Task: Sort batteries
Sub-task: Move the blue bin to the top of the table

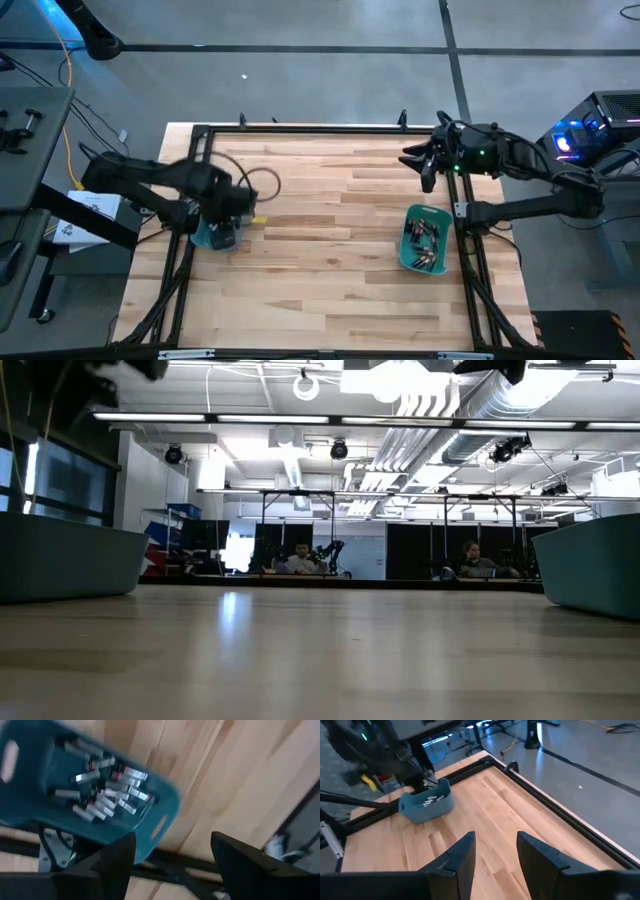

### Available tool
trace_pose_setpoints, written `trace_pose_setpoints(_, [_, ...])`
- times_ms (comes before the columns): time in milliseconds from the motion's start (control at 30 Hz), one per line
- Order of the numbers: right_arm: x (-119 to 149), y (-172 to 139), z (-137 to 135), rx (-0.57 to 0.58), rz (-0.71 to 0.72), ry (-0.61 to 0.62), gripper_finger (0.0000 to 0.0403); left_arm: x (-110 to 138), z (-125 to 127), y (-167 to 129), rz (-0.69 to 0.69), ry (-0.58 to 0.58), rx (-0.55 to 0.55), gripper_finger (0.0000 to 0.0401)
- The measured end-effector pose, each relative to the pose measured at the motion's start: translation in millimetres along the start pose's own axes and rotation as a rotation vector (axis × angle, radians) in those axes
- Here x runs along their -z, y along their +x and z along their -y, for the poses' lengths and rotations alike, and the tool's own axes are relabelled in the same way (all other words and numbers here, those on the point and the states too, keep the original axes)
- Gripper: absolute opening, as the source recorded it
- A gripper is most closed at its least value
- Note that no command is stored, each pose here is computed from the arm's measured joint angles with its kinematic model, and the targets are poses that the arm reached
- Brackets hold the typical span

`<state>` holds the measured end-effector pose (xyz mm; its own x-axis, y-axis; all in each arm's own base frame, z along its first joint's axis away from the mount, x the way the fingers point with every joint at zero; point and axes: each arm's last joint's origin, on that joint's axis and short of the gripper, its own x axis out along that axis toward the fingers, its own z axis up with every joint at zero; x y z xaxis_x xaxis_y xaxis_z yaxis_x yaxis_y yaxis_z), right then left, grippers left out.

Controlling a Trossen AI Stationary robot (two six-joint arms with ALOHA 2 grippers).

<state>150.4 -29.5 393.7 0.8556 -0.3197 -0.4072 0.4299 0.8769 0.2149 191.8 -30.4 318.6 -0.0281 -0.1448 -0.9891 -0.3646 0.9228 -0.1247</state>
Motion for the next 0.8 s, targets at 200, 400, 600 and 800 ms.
trace_pose_setpoints(200, [-5.9,3.4,1.8,-0.074,0.019,0.015,0.0138,7.3,10.5,59.9,-0.046,0.172,-0.036,0.0240])
trace_pose_setpoints(400, [-11.5,-1.2,1.2,-0.097,0.035,0.069,0.0138,14.7,12.3,104.9,-0.030,0.228,-0.081,0.0206])
trace_pose_setpoints(600, [-14.6,-2.8,0.4,-0.105,0.054,0.100,0.0138,21.0,6.2,124.9,-0.024,0.212,-0.162,0.0184])
trace_pose_setpoints(800, [-18.1,-2.3,-0.1,-0.097,0.093,0.107,0.0138,17.8,5.9,133.1,0.033,0.241,-0.163,0.0136])
